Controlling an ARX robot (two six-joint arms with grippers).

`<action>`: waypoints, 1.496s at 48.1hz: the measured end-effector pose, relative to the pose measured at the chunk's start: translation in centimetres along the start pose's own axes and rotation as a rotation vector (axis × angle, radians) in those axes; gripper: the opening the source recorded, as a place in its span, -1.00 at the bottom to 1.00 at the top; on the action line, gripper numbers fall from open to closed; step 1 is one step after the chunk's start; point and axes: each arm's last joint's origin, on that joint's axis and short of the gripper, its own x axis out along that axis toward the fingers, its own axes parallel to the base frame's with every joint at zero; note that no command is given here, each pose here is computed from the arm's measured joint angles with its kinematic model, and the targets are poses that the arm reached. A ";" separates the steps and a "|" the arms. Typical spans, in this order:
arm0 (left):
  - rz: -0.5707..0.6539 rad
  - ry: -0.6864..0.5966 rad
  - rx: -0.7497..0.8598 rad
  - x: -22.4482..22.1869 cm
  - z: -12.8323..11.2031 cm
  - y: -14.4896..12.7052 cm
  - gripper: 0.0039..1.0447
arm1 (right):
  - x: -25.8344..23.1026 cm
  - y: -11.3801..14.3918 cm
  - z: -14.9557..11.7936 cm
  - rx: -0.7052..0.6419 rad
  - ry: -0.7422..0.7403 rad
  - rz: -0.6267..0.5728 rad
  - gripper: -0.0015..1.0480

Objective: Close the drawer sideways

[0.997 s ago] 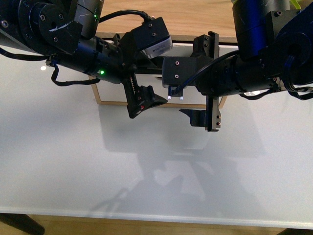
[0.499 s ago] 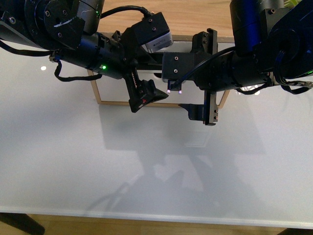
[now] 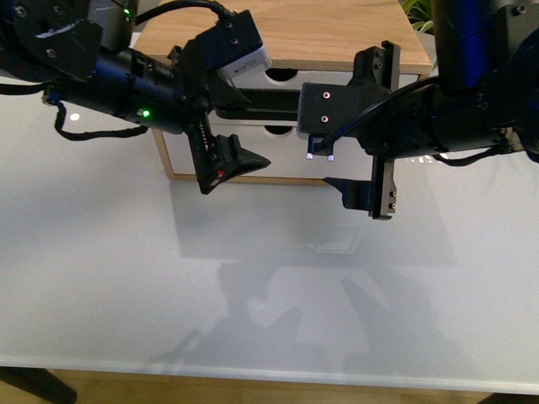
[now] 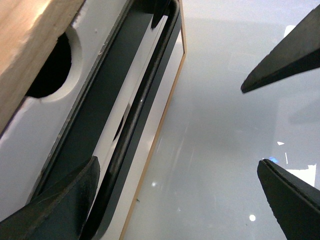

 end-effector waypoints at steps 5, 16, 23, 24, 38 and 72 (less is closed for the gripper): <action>0.034 -0.022 0.011 -1.6 0.3 -0.2 0.84 | -1.5 0.2 0.1 0.018 -0.001 -0.027 0.83; 0.163 -0.123 -0.005 -7.2 2.4 -0.9 0.84 | -7.0 -0.2 0.5 0.100 -0.043 -0.171 0.83; 0.312 -0.172 -0.070 -11.4 3.1 -1.7 0.84 | -11.2 0.1 0.5 0.210 -0.079 -0.283 0.83; 0.339 -0.179 -0.088 -12.1 3.2 -1.9 0.84 | -11.9 0.2 0.4 0.232 -0.084 -0.301 0.83; 1.001 -0.318 -0.486 -20.9 2.7 -5.6 0.46 | -21.7 4.9 -1.0 0.988 -0.118 -0.918 0.28; 1.130 -0.311 -0.597 -23.9 0.1 -17.7 -0.97 | -26.8 11.8 -1.0 1.222 -0.227 -0.923 -0.96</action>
